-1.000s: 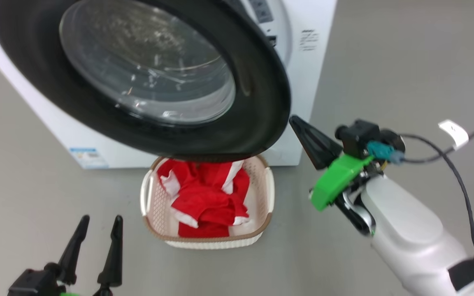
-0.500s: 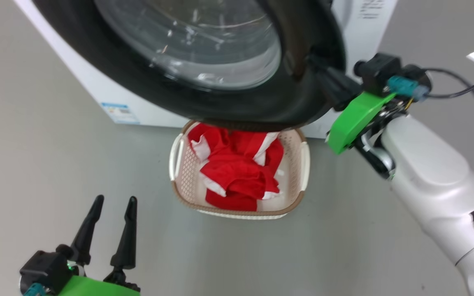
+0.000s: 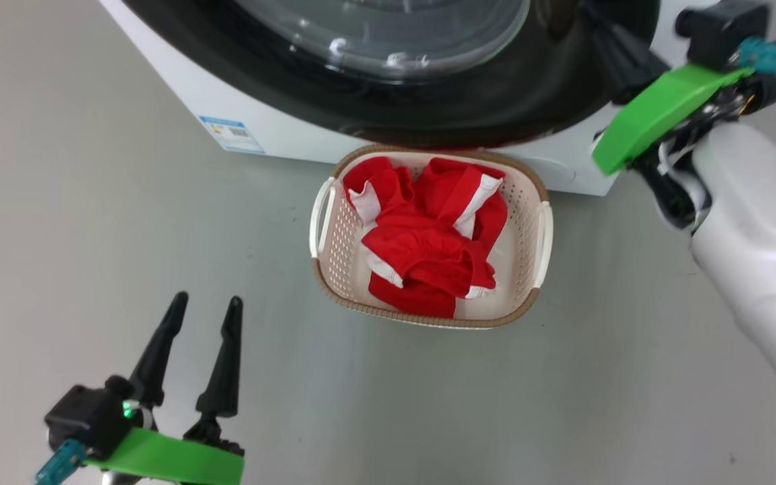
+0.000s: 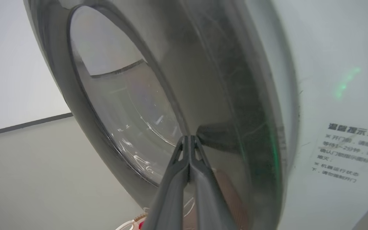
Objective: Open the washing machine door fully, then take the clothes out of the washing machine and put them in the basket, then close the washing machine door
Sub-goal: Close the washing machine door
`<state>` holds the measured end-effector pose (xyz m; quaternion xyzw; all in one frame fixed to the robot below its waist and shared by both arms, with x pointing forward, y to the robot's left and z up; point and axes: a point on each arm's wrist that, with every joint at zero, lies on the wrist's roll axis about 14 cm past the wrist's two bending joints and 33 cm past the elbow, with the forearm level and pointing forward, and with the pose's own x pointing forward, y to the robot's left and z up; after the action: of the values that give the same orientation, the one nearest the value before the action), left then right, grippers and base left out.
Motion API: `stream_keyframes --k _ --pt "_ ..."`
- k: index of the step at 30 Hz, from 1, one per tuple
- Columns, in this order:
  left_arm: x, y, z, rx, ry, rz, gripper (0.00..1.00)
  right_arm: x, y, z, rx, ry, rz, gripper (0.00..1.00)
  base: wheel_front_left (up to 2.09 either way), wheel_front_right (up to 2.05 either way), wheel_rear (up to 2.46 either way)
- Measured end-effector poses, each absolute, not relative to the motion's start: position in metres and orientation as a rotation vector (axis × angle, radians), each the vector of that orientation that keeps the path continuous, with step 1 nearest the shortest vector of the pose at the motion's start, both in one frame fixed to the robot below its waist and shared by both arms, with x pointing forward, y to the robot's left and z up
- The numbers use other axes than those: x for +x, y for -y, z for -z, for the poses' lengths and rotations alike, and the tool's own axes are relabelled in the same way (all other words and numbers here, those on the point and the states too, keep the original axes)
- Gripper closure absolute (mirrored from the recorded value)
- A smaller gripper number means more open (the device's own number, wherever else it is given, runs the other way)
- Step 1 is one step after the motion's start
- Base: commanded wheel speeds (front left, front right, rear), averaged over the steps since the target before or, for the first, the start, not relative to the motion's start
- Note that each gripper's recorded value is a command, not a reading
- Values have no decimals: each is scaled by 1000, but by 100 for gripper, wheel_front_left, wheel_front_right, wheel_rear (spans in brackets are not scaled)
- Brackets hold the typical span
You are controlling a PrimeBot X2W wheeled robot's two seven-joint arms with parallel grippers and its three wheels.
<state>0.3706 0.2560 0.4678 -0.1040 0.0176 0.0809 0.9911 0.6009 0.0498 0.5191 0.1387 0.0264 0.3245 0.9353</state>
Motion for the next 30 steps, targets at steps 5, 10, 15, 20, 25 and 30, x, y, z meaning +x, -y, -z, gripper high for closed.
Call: stream_keyframes --k 5,10,15,20,25,30 --pt "376 -252 -465 -189 -50 -138 0 616 -49 -524 265 -41 -657 100 0 0 0" --pt "384 -255 -466 -168 -46 -132 0 628 -53 -531 268 -26 -665 100 0 0 0" --pt "387 -251 -468 -135 -46 -107 0 628 -56 -532 237 -23 -671 100 0 0 0" --pt "389 -245 -473 -137 -31 -85 0 624 -53 -548 233 11 -670 100 0 0 0" --pt "393 -235 -476 -144 -19 -53 0 615 -42 -557 236 43 -658 62 0 0 0" --pt "397 -224 -481 -151 -2 -20 0 597 -27 -550 237 41 -638 0 0 0 0"
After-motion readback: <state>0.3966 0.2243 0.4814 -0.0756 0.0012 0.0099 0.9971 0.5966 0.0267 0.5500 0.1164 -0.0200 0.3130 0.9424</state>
